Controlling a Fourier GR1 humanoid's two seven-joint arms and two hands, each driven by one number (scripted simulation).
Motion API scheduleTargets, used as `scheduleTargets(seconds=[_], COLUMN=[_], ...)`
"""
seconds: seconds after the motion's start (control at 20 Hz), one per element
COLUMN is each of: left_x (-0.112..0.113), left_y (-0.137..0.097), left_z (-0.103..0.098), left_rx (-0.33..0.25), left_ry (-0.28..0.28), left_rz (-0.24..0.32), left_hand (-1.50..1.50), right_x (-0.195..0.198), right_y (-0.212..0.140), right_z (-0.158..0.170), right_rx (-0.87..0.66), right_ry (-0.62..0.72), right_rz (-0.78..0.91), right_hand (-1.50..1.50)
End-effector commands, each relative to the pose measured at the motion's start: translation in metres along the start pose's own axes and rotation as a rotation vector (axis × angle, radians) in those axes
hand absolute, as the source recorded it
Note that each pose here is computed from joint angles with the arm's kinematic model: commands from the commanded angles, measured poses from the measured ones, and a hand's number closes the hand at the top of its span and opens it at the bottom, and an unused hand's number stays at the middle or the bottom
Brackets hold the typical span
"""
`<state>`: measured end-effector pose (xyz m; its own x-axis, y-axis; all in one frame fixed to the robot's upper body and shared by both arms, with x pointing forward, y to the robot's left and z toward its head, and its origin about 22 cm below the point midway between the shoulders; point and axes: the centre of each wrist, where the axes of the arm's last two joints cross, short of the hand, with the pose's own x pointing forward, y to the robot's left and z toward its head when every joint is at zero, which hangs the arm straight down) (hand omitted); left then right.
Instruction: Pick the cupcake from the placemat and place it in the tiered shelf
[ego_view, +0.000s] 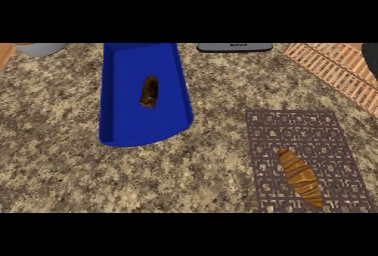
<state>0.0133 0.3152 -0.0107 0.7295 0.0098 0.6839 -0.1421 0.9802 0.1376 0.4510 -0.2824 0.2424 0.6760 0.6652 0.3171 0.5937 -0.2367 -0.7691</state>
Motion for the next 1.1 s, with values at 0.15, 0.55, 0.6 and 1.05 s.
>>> scheduleTargets(seconds=[0.15, 0.55, 0.6, 1.05], left_x=[0.105, 0.104, 0.105, 0.106], left_y=[-0.024, -0.028, -0.03, -0.028], left_z=[-0.015, -0.017, -0.017, -0.015], left_rx=[-0.108, -0.132, -0.128, -0.116], left_ry=[-0.623, -0.614, -0.627, -0.616], left_rz=[-0.067, -0.058, -0.055, -0.047], left_hand=[0.0, 0.0, 0.0, 0.0], right_x=[0.013, 0.018, 0.017, 0.015], right_y=[-0.015, -0.006, -0.002, 0.016], right_z=[-0.01, -0.006, -0.005, 0.006], right_rx=[-0.049, 0.101, 0.13, 0.338], right_ry=[-0.054, -0.071, -0.079, -0.101], right_rz=[0.069, 0.106, 0.114, 0.168], right_hand=[1.5, 1.5, 1.5, 1.5])
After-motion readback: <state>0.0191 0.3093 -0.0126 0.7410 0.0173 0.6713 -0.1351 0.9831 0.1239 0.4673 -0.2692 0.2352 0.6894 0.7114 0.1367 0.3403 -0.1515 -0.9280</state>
